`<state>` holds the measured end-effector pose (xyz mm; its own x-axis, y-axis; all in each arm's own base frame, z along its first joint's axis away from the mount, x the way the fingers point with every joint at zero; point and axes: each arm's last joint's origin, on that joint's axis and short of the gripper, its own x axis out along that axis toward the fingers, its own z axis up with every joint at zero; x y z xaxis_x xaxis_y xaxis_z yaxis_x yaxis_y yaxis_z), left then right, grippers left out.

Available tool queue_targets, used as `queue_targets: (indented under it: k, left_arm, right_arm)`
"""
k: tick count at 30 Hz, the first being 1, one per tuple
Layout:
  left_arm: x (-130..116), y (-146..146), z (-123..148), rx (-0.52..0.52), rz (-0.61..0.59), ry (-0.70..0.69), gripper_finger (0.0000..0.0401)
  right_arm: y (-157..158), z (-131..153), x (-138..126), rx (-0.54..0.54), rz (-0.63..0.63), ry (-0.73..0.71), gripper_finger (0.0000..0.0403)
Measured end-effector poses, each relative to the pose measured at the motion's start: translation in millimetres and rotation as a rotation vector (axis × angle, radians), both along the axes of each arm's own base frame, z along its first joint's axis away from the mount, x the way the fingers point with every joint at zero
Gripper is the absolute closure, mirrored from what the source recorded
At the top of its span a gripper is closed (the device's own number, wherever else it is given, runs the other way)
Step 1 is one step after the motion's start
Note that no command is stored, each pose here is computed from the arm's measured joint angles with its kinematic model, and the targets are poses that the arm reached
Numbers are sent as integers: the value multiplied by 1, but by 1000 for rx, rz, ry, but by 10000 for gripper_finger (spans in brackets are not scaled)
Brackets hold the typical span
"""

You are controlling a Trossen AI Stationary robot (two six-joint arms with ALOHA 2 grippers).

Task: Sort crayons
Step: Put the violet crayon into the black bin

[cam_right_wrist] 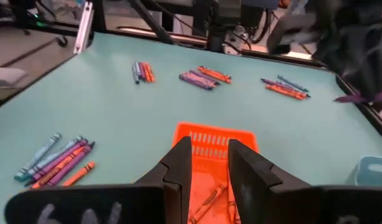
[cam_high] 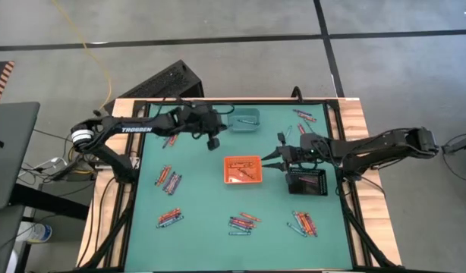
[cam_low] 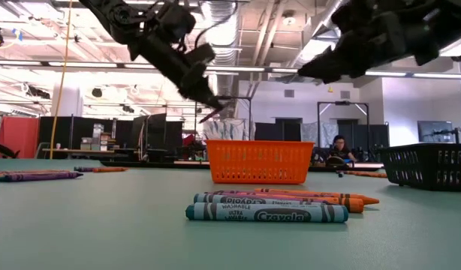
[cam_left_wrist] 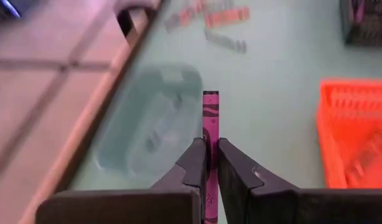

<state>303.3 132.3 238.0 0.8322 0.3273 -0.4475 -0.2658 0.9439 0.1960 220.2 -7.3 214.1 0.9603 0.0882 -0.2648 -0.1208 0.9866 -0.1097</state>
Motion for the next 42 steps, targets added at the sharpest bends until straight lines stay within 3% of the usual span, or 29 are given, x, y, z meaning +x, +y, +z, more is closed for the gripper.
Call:
queue_targets:
  k: [7,11,14,17,21,24,31,39,42]
  left_arm:
    - [9,3,16,124,-65,-184,389]
    - [13,18,7,132,-60,-211,389]
    - [22,22,-5,-39,-154,-259,389]
    - [42,11,-9,-234,-349,-290,389]
    - [69,-16,-18,-270,-485,-270,389]
    - [86,-35,-30,-228,-453,-232,389]
    - [121,-65,-40,-245,-456,-215,389]
    - [148,-105,-36,-186,-509,-151,389]
    - [154,-114,-33,-92,-496,-159,389]
  right_arm:
    - [20,1,-8,-105,-97,38,295]
    - [24,-2,-6,-175,-110,54,295]
    - [22,-7,-3,-233,-104,80,295]
    - [16,-6,-3,-296,-122,76,295]
    - [4,11,-8,-335,-333,-17,295]
    - [-5,18,-16,-328,-495,-29,295]
    - [-33,1,-31,-284,-685,35,295]
    - [-65,3,-71,-122,-1018,-170,295]
    - [-74,-3,-90,-63,-1151,-229,295]
